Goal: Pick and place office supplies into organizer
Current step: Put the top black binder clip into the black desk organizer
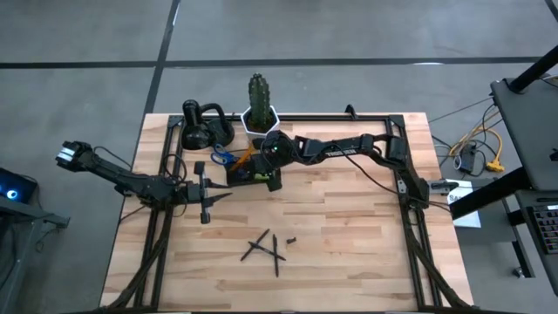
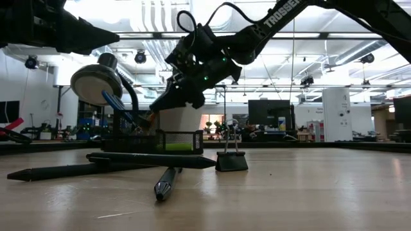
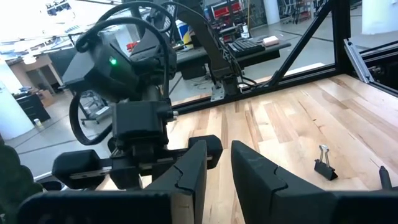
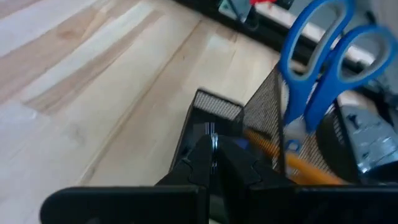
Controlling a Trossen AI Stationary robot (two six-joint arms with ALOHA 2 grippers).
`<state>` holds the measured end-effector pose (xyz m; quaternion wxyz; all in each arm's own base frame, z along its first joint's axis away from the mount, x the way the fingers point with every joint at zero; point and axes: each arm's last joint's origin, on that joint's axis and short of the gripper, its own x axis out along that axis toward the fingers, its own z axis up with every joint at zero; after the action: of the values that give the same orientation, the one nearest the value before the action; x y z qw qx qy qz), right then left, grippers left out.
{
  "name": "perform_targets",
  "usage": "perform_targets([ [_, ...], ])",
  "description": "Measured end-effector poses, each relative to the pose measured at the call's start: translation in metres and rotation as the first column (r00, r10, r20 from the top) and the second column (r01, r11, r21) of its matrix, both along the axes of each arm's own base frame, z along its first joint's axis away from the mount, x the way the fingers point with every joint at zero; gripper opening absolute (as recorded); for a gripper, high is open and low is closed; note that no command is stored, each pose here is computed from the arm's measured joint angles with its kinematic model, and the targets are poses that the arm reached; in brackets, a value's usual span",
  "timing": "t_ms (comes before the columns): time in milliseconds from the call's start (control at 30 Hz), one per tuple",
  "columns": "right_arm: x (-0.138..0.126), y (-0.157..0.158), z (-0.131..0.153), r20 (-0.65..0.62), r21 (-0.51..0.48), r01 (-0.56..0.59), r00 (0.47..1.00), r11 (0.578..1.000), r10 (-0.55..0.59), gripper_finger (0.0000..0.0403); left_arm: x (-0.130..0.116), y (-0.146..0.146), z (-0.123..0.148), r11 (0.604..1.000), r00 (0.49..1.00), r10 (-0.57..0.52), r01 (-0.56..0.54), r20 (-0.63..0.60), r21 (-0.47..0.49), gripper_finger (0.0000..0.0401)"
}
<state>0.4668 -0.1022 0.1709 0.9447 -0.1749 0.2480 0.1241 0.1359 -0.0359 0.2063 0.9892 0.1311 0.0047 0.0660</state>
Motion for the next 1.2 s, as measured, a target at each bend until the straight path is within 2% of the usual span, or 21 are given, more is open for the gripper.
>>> perform_targets([
  [1200,-0.0007,0.0036,-0.0032,-0.026,-0.021,-0.023,0.999,1.000,0.022,0.0009,0.0000,0.0000,0.0000,1.000,1.000,0.000,0.000,0.000,0.000,0.0059],
])
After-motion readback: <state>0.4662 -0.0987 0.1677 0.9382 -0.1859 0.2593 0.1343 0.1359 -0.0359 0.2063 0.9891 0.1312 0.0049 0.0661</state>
